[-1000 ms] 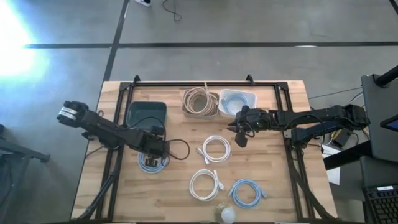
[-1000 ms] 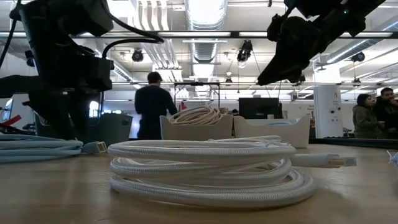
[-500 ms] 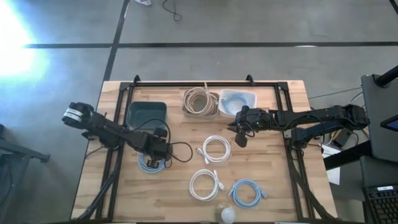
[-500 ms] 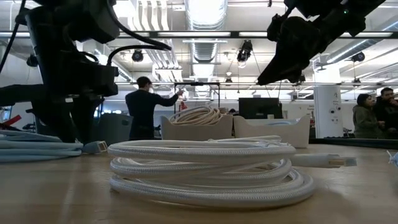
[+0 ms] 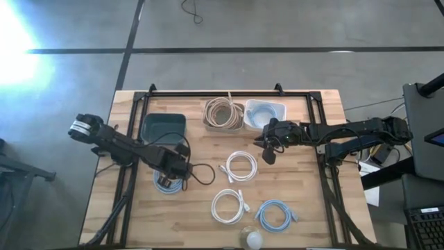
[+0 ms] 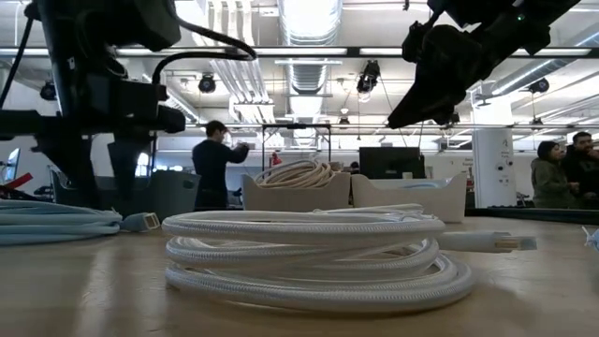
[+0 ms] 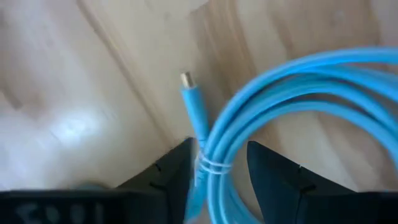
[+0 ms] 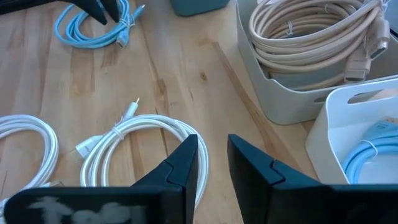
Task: Pick & Place USB Port
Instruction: Put the top blue USB cable into the white bin
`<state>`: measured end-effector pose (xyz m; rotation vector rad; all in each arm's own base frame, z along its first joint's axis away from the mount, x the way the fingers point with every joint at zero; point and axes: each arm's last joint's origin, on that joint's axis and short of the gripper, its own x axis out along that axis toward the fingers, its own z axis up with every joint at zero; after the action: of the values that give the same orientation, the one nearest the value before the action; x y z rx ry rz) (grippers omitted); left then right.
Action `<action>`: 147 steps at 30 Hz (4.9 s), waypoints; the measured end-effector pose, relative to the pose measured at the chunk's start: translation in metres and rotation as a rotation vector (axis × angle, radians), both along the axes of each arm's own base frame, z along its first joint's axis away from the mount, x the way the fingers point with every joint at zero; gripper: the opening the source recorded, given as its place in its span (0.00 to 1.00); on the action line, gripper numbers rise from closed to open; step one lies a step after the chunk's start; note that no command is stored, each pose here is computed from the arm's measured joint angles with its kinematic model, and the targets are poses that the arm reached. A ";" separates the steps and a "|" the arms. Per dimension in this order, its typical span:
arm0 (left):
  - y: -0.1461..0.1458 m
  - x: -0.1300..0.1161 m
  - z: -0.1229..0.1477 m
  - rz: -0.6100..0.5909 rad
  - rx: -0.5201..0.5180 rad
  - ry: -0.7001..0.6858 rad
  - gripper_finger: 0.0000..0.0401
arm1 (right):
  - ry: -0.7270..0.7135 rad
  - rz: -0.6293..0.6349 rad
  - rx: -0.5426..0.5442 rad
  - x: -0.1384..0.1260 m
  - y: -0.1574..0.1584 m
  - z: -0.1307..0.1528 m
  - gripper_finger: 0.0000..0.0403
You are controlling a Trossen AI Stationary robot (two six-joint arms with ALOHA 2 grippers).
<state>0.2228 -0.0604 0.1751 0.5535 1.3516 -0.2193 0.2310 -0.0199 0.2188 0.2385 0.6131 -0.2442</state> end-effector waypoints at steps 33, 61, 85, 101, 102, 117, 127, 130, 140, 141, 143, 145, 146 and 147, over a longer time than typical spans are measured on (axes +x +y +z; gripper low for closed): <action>0.008 -0.011 -0.038 0.291 0.017 -0.200 0.41 | -0.001 0.002 -0.003 0.000 0.000 0.000 0.21; 0.008 -0.007 -0.035 0.341 0.042 -0.239 0.41 | 0.003 0.022 -0.030 0.000 0.000 0.000 0.19; 0.020 -0.013 -0.044 0.514 0.066 -0.286 0.34 | 0.000 0.011 -0.016 0.000 0.000 0.000 0.26; 0.017 0.011 -0.024 0.488 0.123 -0.483 0.07 | 0.001 0.016 -0.024 0.000 0.000 0.000 0.27; 0.015 0.019 -0.014 0.475 0.133 -0.531 0.07 | 0.001 0.016 -0.024 0.000 0.000 0.000 0.27; 0.015 0.060 0.073 0.434 0.742 -0.789 0.07 | -0.272 0.051 0.130 0.014 0.003 0.020 0.30; 0.014 0.063 0.073 0.436 0.735 -0.844 0.07 | -0.443 0.100 0.103 0.046 0.005 0.012 0.32; 0.015 0.062 0.070 0.426 0.737 -0.834 0.07 | -0.481 0.104 0.096 0.056 0.004 0.015 0.32; 0.014 0.062 0.069 0.359 0.796 -0.778 0.07 | -0.405 0.061 0.107 0.101 -0.018 0.042 0.32; 0.014 0.062 0.069 0.357 0.800 -0.777 0.07 | -0.361 0.069 0.114 0.107 -0.020 0.042 0.33; 0.014 0.062 0.069 0.344 0.810 -0.766 0.07 | -0.307 0.082 0.105 0.120 -0.022 0.042 0.33; 0.014 0.062 0.069 0.334 0.817 -0.758 0.07 | -0.274 0.106 0.077 0.134 -0.023 0.043 0.33; 0.014 0.062 0.069 0.331 0.821 -0.755 0.07 | -0.264 0.113 0.069 0.141 -0.023 0.044 0.33; 0.014 0.061 0.069 0.330 0.827 -0.749 0.07 | -0.241 0.114 0.070 0.147 -0.024 0.043 0.33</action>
<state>0.2843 -0.0460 0.2439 0.9588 0.7238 0.7893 0.3782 -0.0437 0.2622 0.2946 0.3950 -0.0825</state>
